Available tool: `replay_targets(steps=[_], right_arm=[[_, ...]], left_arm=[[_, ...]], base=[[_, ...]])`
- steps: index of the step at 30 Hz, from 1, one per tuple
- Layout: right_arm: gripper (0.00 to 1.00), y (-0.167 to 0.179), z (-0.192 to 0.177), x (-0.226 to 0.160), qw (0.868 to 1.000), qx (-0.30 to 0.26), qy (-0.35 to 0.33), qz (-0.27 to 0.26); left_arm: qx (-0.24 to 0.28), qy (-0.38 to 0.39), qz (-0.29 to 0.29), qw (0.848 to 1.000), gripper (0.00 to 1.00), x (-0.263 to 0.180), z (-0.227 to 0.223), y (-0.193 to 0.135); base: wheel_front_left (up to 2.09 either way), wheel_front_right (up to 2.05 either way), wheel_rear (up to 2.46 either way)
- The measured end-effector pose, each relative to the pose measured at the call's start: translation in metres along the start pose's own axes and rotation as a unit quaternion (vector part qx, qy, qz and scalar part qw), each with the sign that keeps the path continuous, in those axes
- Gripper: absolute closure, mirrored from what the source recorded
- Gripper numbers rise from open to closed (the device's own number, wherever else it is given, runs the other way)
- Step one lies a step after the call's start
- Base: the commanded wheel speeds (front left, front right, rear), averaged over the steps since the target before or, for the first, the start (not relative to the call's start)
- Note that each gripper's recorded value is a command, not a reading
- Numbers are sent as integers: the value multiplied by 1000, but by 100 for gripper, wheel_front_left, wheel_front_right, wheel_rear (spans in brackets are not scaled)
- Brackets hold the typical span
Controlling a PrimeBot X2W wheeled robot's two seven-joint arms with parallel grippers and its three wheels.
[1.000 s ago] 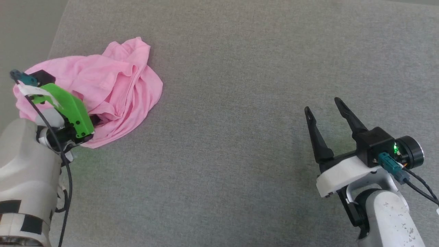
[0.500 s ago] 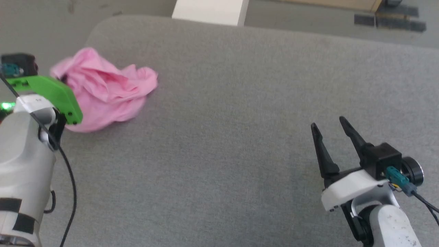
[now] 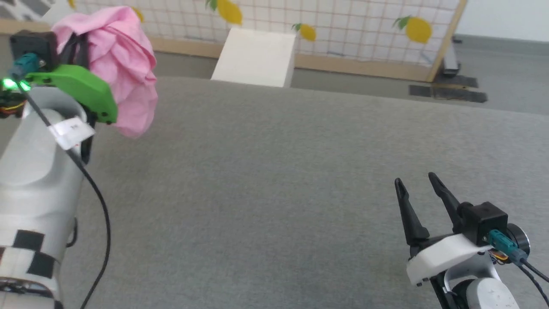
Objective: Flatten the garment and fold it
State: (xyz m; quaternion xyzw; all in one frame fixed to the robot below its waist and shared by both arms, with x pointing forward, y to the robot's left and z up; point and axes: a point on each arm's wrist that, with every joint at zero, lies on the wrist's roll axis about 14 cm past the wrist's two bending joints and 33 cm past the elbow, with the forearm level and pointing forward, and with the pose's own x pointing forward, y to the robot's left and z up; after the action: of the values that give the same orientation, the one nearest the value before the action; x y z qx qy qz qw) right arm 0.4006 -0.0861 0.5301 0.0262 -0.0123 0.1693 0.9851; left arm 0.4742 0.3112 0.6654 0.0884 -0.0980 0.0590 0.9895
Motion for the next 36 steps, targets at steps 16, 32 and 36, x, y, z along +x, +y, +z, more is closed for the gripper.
replay_targets(steps=[16,32,36], right_arm=[[0,-89,10,-92,986,-8,-10,-168],[0,-119,-7,-140,970,12,16,-243],[0,-114,-9,-130,973,12,19,-228]], left_arm=[[-113,-6,-252,961,100,-14,-3,-251],[-144,216,-409,875,0,-186,-143,-372],[-157,185,-404,882,0,-184,-128,-372]], base=[[0,0,0],[0,0,0],[0,0,0]])
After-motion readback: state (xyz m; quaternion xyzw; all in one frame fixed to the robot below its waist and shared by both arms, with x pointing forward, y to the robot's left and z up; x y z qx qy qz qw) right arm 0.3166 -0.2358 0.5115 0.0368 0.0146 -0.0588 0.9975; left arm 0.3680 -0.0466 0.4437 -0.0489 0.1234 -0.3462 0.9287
